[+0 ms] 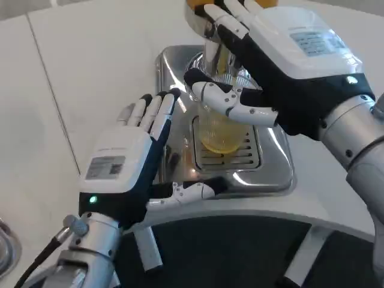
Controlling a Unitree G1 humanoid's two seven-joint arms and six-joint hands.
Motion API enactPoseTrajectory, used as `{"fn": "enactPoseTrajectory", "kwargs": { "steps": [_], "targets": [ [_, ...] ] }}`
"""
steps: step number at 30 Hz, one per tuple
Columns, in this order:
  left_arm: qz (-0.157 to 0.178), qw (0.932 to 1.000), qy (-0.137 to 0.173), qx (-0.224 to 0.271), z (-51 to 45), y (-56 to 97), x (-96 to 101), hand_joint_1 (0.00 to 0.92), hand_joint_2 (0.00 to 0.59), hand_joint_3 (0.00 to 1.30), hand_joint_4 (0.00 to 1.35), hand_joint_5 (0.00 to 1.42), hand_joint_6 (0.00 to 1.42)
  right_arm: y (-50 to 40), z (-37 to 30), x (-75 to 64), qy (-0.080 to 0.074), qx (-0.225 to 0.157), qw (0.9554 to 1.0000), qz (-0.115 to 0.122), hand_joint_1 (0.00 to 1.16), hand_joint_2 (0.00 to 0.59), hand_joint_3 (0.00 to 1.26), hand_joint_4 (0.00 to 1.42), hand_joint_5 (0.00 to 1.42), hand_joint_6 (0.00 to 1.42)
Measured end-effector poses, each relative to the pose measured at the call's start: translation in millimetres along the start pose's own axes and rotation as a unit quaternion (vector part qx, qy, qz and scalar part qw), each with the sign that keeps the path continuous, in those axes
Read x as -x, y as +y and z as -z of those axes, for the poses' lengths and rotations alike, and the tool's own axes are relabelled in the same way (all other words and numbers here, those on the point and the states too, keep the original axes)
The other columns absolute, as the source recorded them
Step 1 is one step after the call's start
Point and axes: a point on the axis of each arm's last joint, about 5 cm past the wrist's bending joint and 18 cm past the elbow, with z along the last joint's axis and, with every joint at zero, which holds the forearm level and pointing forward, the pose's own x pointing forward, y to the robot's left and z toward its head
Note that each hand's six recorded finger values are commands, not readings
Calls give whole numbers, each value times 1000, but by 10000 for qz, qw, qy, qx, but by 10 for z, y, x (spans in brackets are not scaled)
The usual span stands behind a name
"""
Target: Grasp the cup under the faucet to collect the drink, then remove the cup.
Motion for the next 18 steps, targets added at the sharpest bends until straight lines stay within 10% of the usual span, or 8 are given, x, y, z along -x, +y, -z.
{"fn": "enactPoseTrajectory", "kwargs": {
  "steps": [11, 18],
  "targets": [
    [22, 9999, -115, 54, -54, -29, -52, 0, 2, 0, 0, 4, 49, 5, 39, 18, 113, -232, 9997, 28, 73, 451, 66, 0, 0, 48],
    [23, 9999, -156, 51, -63, -29, -76, 0, 3, 0, 0, 5, 55, 76, 123, 98, 575, -1264, 9896, 378, 150, 473, 13, 0, 0, 17]
  ]
}}
